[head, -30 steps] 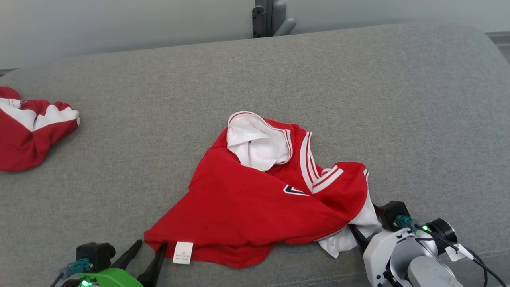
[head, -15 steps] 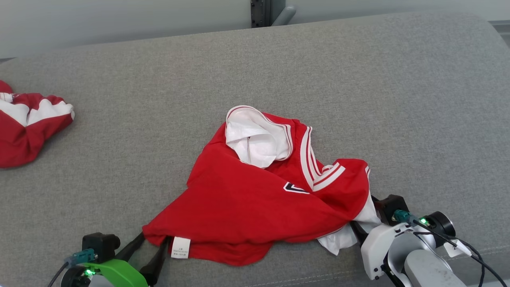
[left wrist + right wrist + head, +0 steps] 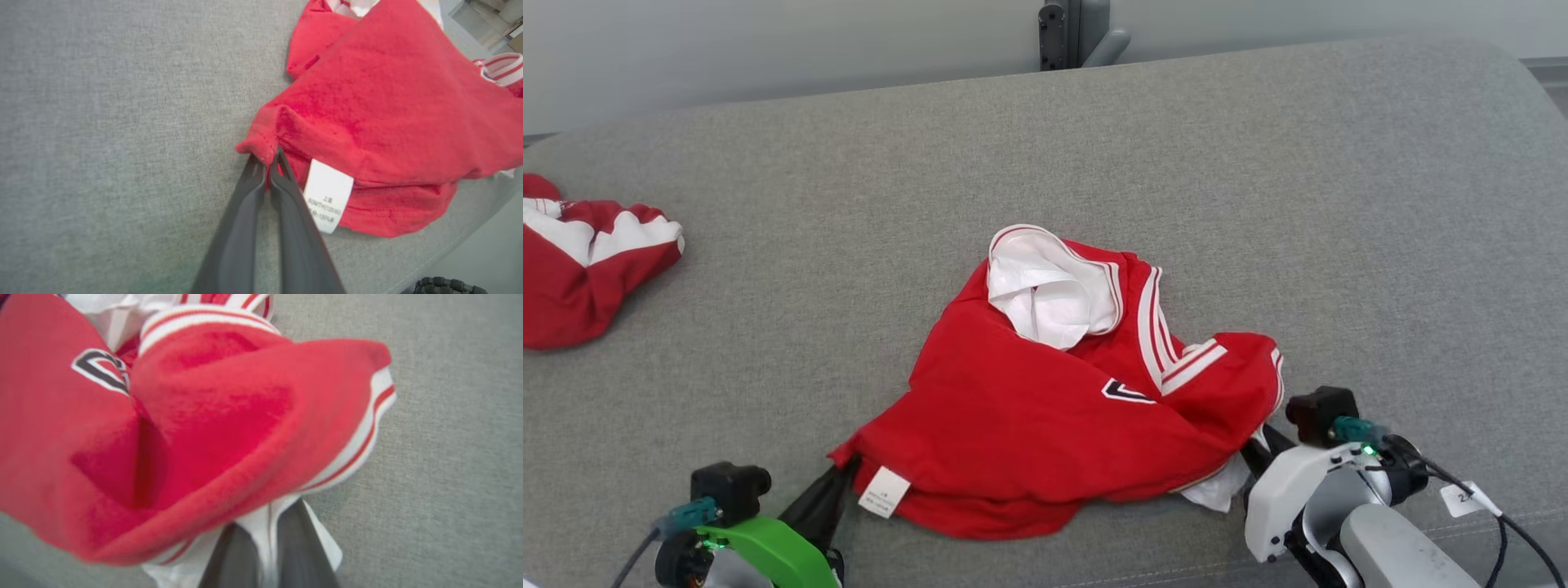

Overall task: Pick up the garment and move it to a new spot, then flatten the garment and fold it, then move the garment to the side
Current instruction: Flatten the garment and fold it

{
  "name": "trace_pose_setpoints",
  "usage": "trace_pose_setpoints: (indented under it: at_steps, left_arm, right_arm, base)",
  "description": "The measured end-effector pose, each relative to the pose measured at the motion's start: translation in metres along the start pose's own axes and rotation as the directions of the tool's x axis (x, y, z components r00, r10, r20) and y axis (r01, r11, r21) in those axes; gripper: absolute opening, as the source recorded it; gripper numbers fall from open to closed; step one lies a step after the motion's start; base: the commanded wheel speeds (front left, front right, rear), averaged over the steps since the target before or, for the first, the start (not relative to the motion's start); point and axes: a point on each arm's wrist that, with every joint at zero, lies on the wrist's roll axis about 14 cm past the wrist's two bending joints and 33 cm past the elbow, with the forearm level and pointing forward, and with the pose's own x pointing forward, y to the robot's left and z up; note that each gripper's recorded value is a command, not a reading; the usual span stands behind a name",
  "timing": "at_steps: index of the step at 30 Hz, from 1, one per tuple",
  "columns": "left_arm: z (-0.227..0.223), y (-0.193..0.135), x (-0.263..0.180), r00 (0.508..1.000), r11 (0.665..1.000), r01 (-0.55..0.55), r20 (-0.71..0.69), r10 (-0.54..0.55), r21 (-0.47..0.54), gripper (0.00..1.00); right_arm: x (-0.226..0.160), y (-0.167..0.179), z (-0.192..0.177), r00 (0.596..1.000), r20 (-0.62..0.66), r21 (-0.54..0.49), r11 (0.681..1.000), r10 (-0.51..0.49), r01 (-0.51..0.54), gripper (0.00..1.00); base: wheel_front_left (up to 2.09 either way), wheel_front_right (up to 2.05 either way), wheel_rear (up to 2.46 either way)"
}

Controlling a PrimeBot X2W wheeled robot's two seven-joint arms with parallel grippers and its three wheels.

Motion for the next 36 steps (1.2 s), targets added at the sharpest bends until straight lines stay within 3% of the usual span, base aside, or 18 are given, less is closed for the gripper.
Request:
trace_pose_setpoints:
  at_steps: [3,6,12,19,27,30,32,36]
  left_arm:
    - [0.020,0.001,-0.002,0.998,1.000,0.004,0.057,-0.005,0.007,0.00]
    - [0.054,0.001,-0.011,0.987,0.999,0.013,0.158,-0.017,0.029,0.00]
    - [0.100,-0.031,-0.033,0.949,0.987,0.075,0.294,-0.115,0.144,0.00]
    - [0.165,-0.070,-0.064,0.877,0.947,0.105,0.420,-0.232,0.304,0.00]
    - [0.221,-0.119,-0.090,0.805,0.870,0.167,0.446,-0.392,0.463,0.00]
    - [0.239,-0.130,-0.089,0.788,0.845,0.199,0.432,-0.439,0.496,0.00]
    - [0.253,-0.132,-0.083,0.778,0.831,0.218,0.422,-0.464,0.512,0.00]
    - [0.291,-0.119,-0.043,0.783,0.803,0.229,0.386,-0.488,0.550,0.00]
  right_arm:
    - [-0.004,-0.001,0.022,0.997,0.076,0.068,0.998,-0.003,-0.002,0.00]
    - [-0.016,0.001,0.060,0.981,0.194,0.240,0.970,0.000,-0.048,0.00]
    - [-0.067,-0.015,0.135,0.918,0.397,0.351,0.923,0.005,-0.157,0.00]
    - [-0.144,-0.024,0.221,0.763,0.647,0.329,0.904,-0.003,-0.275,0.00]
    - [-0.216,-0.037,0.285,0.598,0.801,0.232,0.926,-0.009,-0.297,0.00]
    - [-0.222,-0.046,0.302,0.579,0.815,0.200,0.944,-0.011,-0.262,0.00]
    - [-0.213,-0.051,0.312,0.593,0.805,0.182,0.956,-0.010,-0.231,0.00]
    - [-0.158,-0.071,0.339,0.629,0.776,0.213,0.958,-0.047,-0.191,0.00]
  base:
    - [0.00,0.00,0.00]
    - [0.00,0.00,0.00]
    - [0.00,0.00,0.00]
    - [0.00,0.00,0.00]
    - [0.00,0.00,0.00]
    - [0.00,0.00,0.00]
    - [0.00,0.00,0.00]
    - [0.00,0.00,0.00]
